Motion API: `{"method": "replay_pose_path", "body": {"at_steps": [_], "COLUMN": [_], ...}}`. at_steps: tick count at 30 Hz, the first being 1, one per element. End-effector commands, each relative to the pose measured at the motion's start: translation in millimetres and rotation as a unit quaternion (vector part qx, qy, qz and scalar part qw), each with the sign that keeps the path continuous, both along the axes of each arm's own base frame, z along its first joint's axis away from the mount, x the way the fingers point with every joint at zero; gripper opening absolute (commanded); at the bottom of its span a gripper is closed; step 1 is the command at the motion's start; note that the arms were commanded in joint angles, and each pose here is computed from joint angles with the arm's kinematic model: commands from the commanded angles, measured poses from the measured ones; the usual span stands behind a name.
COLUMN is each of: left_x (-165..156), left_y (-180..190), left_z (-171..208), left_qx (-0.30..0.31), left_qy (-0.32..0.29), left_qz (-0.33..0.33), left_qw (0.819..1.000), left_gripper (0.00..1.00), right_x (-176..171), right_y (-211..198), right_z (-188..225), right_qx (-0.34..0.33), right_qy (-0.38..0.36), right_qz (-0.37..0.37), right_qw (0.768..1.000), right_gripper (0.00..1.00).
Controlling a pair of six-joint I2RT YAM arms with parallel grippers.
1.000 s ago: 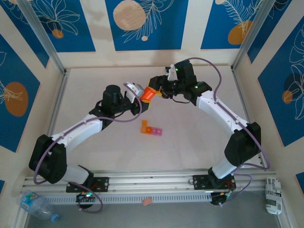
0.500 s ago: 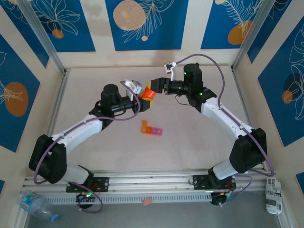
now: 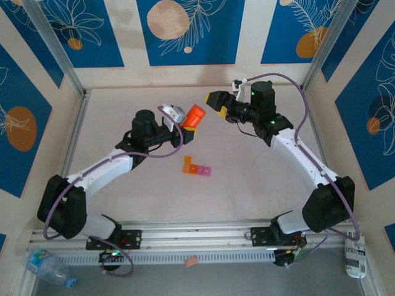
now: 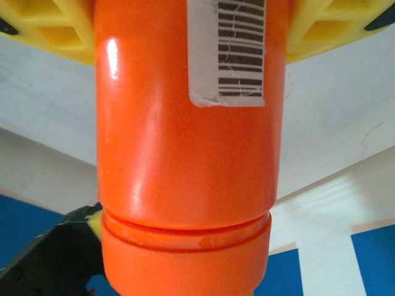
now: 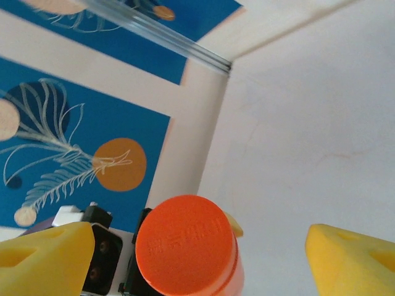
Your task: Sort the pills into containers
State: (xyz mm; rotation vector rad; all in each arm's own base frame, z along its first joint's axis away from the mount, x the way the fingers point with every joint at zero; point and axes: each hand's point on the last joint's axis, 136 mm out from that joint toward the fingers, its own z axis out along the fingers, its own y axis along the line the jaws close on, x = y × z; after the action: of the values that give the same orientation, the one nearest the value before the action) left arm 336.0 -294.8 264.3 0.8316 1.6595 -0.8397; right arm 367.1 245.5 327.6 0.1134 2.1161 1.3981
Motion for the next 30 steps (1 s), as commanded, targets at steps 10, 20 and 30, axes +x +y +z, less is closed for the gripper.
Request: {"method": "replay_pose_path", "body": {"at_steps": [10,20,30], "left_x": [3,1,0], "left_y": [5,2,0], "left_z": [1,1,-2], "left_qx": [0.027,0.025,0.025], "left_qy": [-0.030,-0.029,-0.026], "left_qz": [0.012,0.009,0.006], "left_qw": [0.999,0.999,0.999], "left_gripper": [0.00,0.00,0.00], "right_x": [1,0,-7], "right_y": [21,44,55], "right_z": [-11,-13,-19], "right_qx": [0.001,-0.007,-0.016], "right_qy": [0.082,0.093,0.092], "right_qz": [-0.010,0.010,0.027], "right_qw": [0.997,0.996,0.995], "right_gripper": [0.90,0.90,0.76]}}
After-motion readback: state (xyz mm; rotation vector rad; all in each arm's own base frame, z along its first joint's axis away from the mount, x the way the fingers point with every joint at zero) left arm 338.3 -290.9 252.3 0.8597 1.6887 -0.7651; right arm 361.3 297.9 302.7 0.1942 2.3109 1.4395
